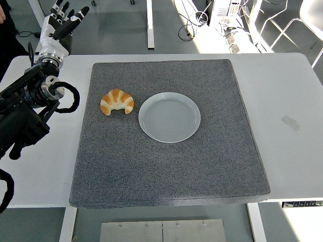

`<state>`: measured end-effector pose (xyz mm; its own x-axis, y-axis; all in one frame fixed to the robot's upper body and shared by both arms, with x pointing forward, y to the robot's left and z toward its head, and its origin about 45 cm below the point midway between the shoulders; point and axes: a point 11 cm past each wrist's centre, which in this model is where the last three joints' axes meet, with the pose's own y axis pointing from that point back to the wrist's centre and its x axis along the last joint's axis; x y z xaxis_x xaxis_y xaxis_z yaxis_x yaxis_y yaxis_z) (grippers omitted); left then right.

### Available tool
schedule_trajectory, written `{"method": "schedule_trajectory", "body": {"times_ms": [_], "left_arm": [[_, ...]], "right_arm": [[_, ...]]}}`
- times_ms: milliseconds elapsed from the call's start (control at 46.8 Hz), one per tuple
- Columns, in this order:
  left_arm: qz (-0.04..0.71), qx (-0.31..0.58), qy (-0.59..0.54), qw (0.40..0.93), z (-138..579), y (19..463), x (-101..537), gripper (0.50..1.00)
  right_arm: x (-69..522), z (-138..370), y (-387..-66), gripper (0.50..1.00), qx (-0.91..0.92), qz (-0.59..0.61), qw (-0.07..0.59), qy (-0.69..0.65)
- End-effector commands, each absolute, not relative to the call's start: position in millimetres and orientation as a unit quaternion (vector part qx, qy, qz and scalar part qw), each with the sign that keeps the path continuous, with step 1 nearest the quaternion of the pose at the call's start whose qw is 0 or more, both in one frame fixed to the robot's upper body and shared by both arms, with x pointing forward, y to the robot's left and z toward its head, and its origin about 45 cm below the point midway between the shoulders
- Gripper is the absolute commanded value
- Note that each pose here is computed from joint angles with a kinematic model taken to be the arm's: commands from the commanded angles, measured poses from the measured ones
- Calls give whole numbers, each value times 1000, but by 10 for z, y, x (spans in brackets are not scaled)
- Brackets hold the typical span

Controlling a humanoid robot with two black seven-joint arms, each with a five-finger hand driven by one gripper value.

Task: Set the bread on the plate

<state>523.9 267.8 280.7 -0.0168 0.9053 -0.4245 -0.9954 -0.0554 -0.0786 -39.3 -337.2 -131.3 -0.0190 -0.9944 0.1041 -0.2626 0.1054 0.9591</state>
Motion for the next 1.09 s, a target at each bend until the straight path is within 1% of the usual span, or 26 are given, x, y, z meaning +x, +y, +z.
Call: {"method": "schedule_trajectory", "body": {"times_ms": [0,363,470,577,662,919,1068], "left_arm": [[703,-184,122,676,2797,2676,5236,975],[700,-189,117,678,2894,2670,5268,975],[704,-178,100,680,2926,2831,5261,975],[696,-173,88,691,2999,2865,5275,975],[699,-173,80,689,3048,2945,5279,975],[693,-116,19,712,3277,3030,5324,972],[697,-90,24,711,3338,3139,5345,972]], "right_arm": [[-393,-1313,-3372,1000,534,-403,454,-589],[-393,-1313,-3372,1000,534,-403,454,-589],[-393,-1313,-3372,1000,534,-403,454,-589],[-393,-1313,-3372,1000,534,-403,454,-589],[-393,-1313,-3372,1000,534,-403,454,-589],[-393,-1313,-3372,1000,534,-403,454,-589],[-393,-1313,-3372,1000,534,-403,454,-589]]}}
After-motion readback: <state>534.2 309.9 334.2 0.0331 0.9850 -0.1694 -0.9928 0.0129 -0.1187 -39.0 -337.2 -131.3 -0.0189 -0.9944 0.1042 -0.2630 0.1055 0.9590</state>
